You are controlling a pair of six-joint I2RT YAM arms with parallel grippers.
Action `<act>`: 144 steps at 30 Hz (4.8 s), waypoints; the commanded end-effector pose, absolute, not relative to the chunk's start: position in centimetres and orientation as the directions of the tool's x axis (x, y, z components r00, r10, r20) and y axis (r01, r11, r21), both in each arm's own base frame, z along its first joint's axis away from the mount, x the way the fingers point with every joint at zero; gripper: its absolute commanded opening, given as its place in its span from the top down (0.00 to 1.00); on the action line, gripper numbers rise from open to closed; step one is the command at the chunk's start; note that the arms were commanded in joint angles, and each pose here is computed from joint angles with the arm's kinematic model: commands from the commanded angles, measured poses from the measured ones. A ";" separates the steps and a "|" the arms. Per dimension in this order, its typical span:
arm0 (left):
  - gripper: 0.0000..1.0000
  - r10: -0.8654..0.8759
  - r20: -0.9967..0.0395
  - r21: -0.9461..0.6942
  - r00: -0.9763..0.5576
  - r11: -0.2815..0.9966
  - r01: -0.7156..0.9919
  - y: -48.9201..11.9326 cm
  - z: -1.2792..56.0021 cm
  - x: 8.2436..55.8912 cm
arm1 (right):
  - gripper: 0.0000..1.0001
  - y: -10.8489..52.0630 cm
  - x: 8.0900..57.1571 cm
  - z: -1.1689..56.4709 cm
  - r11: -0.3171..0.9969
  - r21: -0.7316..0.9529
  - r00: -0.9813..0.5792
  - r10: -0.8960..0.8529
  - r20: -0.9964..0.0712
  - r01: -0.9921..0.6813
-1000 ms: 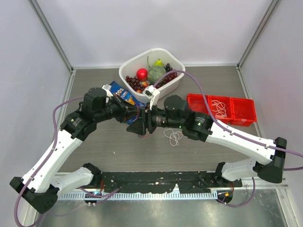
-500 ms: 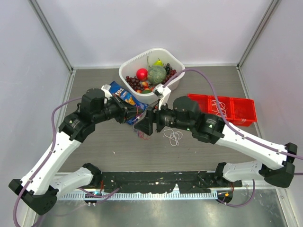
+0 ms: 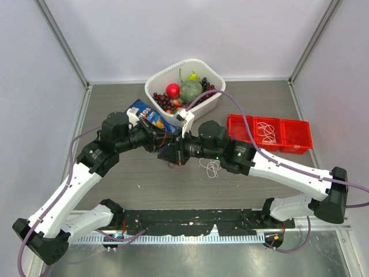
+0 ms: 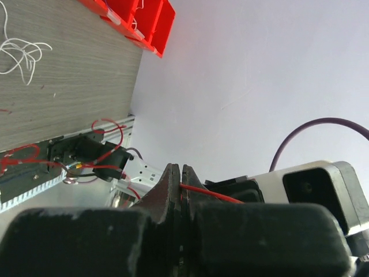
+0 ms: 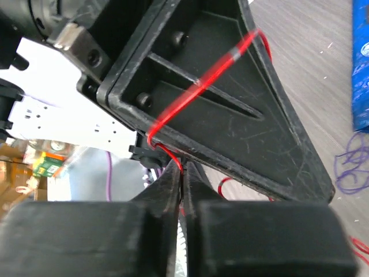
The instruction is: Untangle the cables
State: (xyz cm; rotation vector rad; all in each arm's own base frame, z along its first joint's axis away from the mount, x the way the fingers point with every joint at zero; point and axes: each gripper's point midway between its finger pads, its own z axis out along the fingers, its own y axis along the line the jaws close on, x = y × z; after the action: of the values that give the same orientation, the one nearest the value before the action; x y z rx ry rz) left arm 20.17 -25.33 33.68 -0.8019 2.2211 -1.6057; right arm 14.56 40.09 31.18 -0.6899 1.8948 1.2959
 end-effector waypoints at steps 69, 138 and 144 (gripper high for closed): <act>0.35 -0.454 -0.046 -0.971 -0.890 0.228 -0.066 -27.6 37.6 21.0 | 0.99 -13.7 42.4 7.2 0.678 0.122 -0.566 0.687 -0.455 0.725; 0.35 -0.451 -0.004 -0.966 -0.892 0.234 -0.114 -25.2 33.6 16.8 | 0.99 23.9 22.0 6.8 0.941 0.273 -0.886 -0.053 -0.460 -0.198; 0.35 -0.477 -0.081 -0.968 -0.875 0.248 -0.046 -24.7 35.0 17.3 | 0.99 28.5 21.9 11.8 0.855 0.410 -0.846 -0.062 -0.529 -0.318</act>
State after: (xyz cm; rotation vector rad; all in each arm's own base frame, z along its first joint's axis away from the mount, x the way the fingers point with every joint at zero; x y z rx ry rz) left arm 17.24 -25.00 32.55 -0.5652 2.2441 -1.6618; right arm 20.61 24.07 6.20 -0.2304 2.6852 0.4397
